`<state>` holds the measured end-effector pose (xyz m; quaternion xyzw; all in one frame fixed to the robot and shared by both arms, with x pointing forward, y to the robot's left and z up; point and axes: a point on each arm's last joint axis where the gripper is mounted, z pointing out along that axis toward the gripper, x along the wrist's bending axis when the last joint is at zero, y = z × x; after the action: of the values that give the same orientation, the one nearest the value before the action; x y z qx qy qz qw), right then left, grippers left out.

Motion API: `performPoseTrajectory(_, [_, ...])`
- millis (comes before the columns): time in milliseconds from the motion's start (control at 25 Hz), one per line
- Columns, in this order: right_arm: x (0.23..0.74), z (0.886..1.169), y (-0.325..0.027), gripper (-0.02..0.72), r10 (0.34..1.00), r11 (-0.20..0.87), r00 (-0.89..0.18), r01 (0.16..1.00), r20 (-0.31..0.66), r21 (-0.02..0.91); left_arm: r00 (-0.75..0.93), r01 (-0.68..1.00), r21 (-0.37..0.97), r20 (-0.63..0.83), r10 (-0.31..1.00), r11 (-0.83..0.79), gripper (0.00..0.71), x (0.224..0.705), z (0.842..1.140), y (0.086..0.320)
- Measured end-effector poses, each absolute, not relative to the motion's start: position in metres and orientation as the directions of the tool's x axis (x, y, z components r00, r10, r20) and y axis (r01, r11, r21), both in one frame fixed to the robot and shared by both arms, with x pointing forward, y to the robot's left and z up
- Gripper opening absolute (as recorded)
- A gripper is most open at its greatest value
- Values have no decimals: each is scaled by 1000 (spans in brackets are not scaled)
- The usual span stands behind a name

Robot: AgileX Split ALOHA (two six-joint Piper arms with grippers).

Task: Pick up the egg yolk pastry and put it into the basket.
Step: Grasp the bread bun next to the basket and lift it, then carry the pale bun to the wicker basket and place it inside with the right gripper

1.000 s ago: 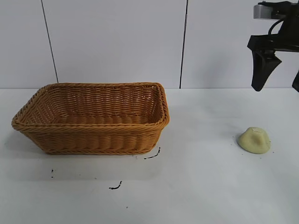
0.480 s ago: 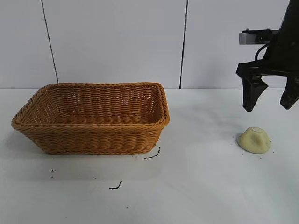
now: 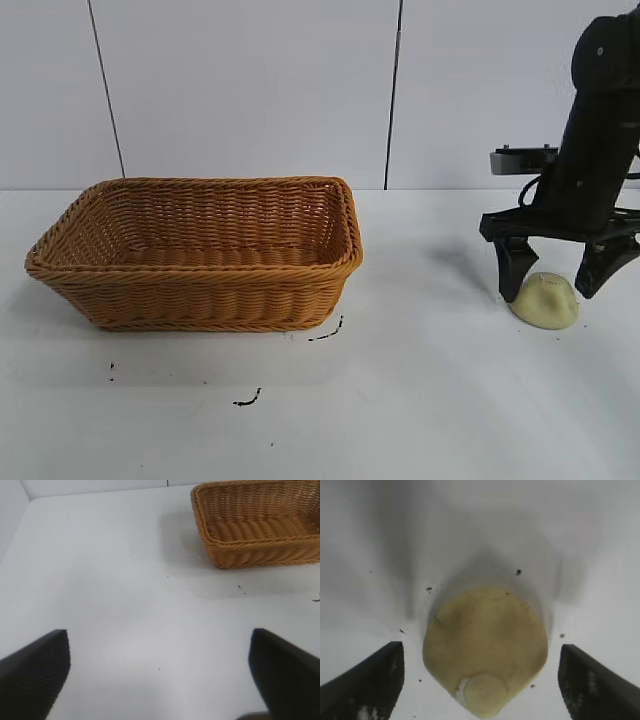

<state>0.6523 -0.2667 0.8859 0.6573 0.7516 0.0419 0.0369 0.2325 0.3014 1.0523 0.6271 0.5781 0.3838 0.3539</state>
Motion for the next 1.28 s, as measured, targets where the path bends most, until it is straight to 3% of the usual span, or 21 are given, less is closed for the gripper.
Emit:
performPoseTrajectory(280, [652, 875, -267, 585, 991, 131, -132, 987, 0, 88, 37, 453, 888, 72, 997, -81, 697, 233, 1052, 301])
performPoseTrajectory(400, [652, 875, -267, 475, 991, 136, -136, 987, -5, 87, 37, 453, 888, 72, 997, -81, 697, 233, 1052, 301])
performPoseTrajectory(600, [652, 877, -268, 213, 990, 140, -140, 986, -11, 92, 37, 453, 888, 72, 997, -81, 697, 233, 1052, 301])
performPoseTrajectory(800, [652, 885, -268, 135, 990, 140, -140, 984, -12, 109, 37, 453, 888, 72, 997, -81, 697, 233, 1052, 301])
performPoseTrajectory(960, [650, 908, -268, 127, 990, 140, -139, 981, -14, 134, 37, 453, 888, 72, 997, -81, 697, 233, 1052, 301])
performPoseTrajectory(1280, [650, 1007, -268, 121, 990, 137, -136, 956, -23, 261, 37, 453, 888, 72, 997, -81, 697, 233, 1052, 301])
